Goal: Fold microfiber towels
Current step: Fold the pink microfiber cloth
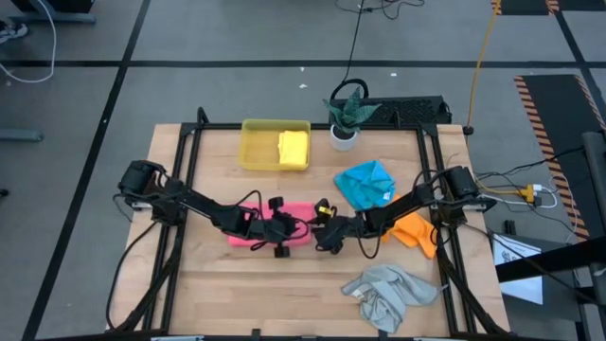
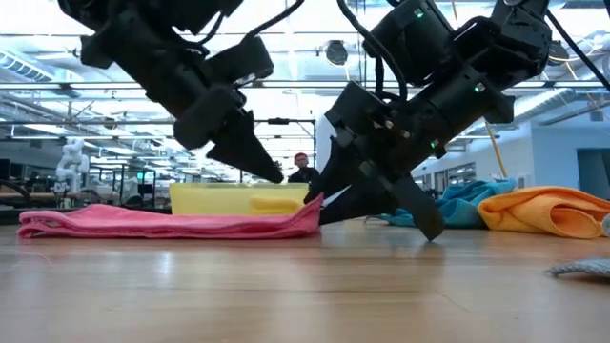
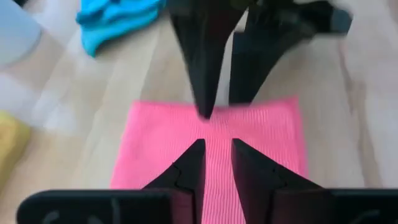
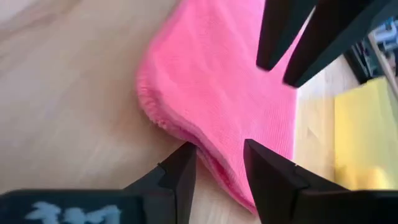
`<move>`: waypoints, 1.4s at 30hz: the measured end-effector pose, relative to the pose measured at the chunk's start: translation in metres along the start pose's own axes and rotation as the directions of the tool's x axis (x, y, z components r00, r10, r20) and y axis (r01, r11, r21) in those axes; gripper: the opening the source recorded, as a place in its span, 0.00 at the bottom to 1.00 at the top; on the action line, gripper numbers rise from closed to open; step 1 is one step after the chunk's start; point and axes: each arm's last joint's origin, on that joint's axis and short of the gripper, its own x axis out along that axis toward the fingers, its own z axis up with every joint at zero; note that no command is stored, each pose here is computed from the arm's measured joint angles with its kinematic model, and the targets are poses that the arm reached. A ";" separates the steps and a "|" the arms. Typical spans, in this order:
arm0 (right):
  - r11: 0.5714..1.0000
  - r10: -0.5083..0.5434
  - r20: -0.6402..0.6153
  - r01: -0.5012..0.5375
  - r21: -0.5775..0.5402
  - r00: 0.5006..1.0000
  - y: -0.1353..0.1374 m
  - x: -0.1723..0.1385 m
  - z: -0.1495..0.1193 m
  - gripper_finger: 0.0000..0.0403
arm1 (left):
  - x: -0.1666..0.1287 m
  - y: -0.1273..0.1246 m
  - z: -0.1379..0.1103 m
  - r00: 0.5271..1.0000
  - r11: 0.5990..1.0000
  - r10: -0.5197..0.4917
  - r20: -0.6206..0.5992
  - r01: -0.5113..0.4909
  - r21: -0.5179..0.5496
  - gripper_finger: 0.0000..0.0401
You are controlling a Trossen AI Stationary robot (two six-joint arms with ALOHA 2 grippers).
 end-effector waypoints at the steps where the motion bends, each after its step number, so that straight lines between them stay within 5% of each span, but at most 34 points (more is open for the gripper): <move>1: 0.999 0.009 -0.005 -0.009 -0.041 1.000 0.001 -0.001 0.000 0.30 | 0.001 0.000 -0.002 1.000 1.000 0.003 -0.020 -0.003 0.002 0.20; 5: 0.970 0.050 -0.038 -0.057 -0.235 0.998 0.008 -0.002 0.000 0.30 | 0.013 -0.004 -0.014 0.997 1.000 -0.007 -0.076 0.008 0.009 0.20; 14: 0.951 0.076 0.018 -0.067 -0.302 0.997 0.007 0.000 0.001 0.39 | 0.039 -0.001 -0.026 0.996 0.999 0.020 -0.087 -0.022 -0.024 0.20; 25: 1.000 0.026 0.084 -0.025 -0.014 0.996 -0.003 0.003 0.002 0.38 | 0.039 0.001 -0.027 0.995 1.000 0.008 -0.102 -0.010 -0.020 0.20; 37: 0.963 0.046 0.189 -0.093 0.251 0.981 -0.014 -0.020 0.021 0.35 | 0.034 -0.012 -0.028 0.996 0.999 -0.026 -0.091 0.028 0.028 0.20; 42: 0.954 0.100 0.152 -0.138 0.266 0.983 -0.009 -0.029 0.023 0.35 | 0.030 -0.021 -0.029 0.995 0.998 -0.046 -0.087 0.050 0.048 0.20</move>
